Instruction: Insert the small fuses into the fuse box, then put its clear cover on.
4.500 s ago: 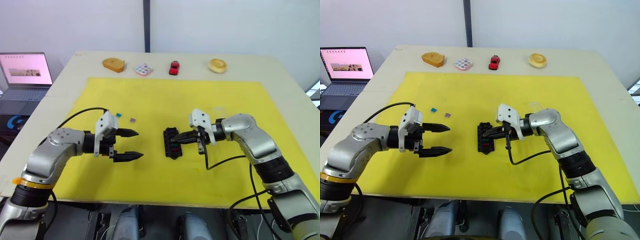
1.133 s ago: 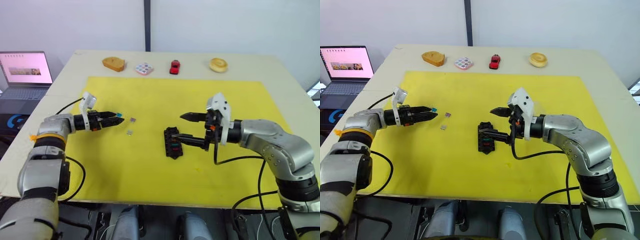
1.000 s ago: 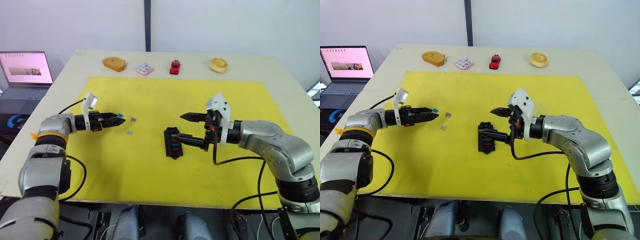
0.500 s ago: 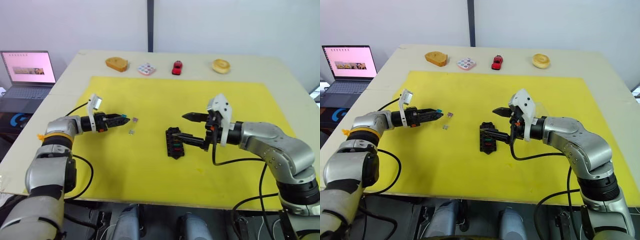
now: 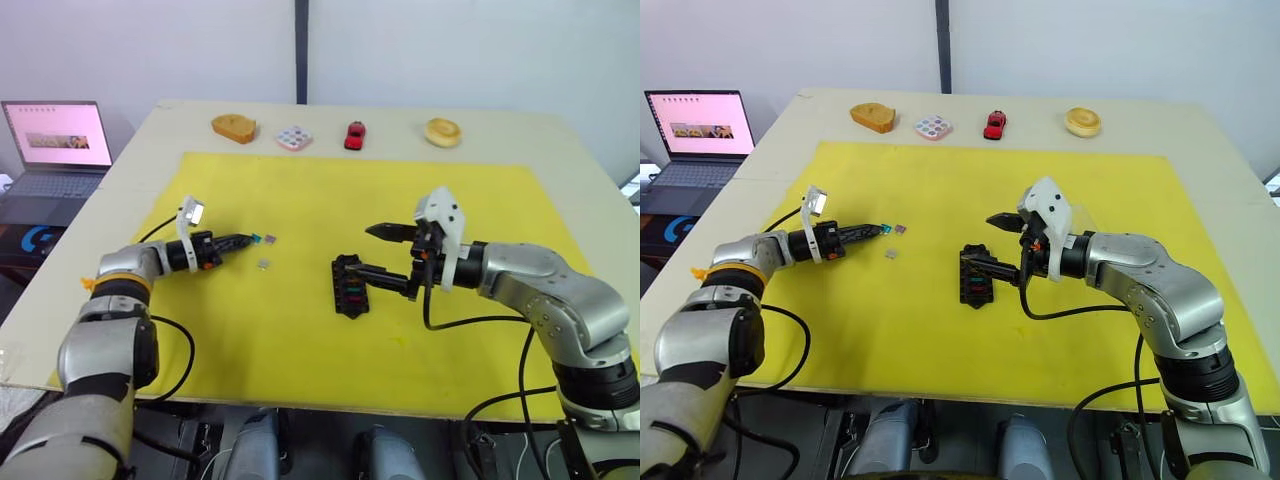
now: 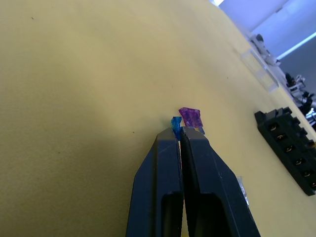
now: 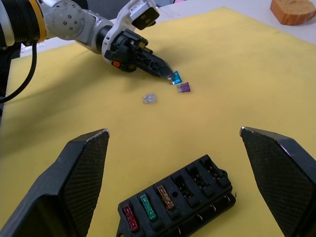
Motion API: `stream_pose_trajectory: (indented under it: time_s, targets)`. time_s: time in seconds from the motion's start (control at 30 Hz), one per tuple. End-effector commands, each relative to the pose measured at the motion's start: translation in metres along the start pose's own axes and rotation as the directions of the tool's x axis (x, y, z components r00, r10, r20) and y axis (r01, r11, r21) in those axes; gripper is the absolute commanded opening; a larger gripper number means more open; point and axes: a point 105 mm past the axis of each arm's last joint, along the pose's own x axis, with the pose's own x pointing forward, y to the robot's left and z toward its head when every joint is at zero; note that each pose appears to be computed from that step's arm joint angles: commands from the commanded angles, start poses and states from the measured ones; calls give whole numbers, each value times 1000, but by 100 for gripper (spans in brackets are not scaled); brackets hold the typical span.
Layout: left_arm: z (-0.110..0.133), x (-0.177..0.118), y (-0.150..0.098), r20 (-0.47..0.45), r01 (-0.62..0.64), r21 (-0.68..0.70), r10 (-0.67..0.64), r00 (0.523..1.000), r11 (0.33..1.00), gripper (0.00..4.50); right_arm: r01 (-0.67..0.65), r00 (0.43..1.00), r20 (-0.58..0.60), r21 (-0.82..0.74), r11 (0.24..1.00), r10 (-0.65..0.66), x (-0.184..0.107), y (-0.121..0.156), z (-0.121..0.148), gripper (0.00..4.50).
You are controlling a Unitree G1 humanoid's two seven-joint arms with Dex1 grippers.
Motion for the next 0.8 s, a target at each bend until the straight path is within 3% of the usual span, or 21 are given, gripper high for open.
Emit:
stream_pose_trajectory:
  time_s: [0.03, 0.23, 0.37, 0.57, 0.8]
  targets:
    - [2, -12, 1, 19, 6, -21, -6, 1000, 1000, 5, 4, 1000, 27, -32, 999, -3, -2, 1, 9, 450]
    - [42, -38, -21, 143, 100, 35, -104, 984, 994, 5, -5, 997, 75, 49, 999, 1, -1, -2, 21, 450]
    - [57, -47, -40, 175, 145, 76, -157, 972, 986, 5, -45, 993, 114, 101, 994, 33, -1, -3, 31, 450]
    - [89, -44, -108, 241, 321, 188, -360, 901, 928, 5, -161, 964, 235, 160, 974, 120, 11, -5, 74, 450]
    - [101, -21, -175, 179, 461, 334, -536, 825, 822, 5, -294, 936, 260, 210, 933, 236, 29, 1, 104, 450]
